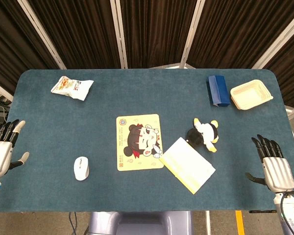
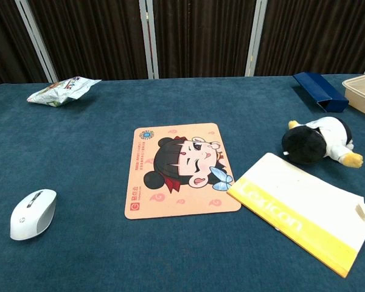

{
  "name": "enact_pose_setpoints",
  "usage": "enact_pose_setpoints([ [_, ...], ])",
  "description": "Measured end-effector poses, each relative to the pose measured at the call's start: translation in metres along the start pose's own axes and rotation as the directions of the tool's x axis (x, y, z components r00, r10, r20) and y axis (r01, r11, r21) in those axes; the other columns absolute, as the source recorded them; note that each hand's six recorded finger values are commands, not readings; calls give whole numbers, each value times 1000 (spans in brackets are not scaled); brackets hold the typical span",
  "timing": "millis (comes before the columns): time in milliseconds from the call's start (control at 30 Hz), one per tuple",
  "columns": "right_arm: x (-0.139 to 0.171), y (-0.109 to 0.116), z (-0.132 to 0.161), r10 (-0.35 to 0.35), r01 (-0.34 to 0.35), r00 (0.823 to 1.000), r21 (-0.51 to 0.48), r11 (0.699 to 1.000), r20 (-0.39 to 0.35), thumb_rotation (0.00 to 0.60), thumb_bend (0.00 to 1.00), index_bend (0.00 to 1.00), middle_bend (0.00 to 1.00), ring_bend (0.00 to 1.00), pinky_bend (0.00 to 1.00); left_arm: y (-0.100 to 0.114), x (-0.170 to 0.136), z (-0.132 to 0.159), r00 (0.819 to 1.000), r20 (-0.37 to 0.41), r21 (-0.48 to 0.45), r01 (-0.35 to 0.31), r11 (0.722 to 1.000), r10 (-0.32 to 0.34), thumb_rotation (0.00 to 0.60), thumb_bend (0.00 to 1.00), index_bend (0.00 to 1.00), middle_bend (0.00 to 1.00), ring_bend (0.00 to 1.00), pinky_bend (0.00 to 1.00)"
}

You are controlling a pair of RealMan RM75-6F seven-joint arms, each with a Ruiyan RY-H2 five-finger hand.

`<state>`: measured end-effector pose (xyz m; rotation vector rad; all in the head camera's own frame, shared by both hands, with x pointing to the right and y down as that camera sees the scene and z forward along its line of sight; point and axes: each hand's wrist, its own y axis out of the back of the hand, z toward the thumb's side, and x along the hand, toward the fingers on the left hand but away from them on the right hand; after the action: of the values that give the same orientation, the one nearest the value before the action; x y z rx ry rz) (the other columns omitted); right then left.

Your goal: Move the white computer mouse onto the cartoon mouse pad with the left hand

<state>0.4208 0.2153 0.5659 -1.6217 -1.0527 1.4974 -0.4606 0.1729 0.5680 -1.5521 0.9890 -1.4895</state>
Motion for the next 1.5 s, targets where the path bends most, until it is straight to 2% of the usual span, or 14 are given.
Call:
enact_pose_setpoints([
  [533, -1, 0, 1, 1, -1, 1000, 0, 1000, -1, 600, 109, 0, 0, 0, 0, 0, 2, -2, 1000, -19, 14, 10, 1000, -10, 600, 315, 0, 0, 0, 0],
  [1300, 0, 0, -1, 0, 0, 1000, -4, 1000, -1, 600, 110, 0, 0, 0, 0, -1, 1, 1, 1000, -4, 29, 29, 999, -29, 600, 314, 4, 0, 0, 0],
  [1367, 0, 0, -1, -1, 1, 1000, -2, 1000, 0, 600, 109, 0, 0, 0, 0, -2, 1, 3, 999, 15, 51, 47, 998, -48, 600, 313, 42, 0, 0, 0],
  [1500, 0, 0, -1, -3, 3, 1000, -2, 1000, 1, 600, 109, 0, 0, 0, 0, -1, 6, 12, 992, 82, 115, 86, 990, -96, 600, 314, 182, 0, 0, 0],
])
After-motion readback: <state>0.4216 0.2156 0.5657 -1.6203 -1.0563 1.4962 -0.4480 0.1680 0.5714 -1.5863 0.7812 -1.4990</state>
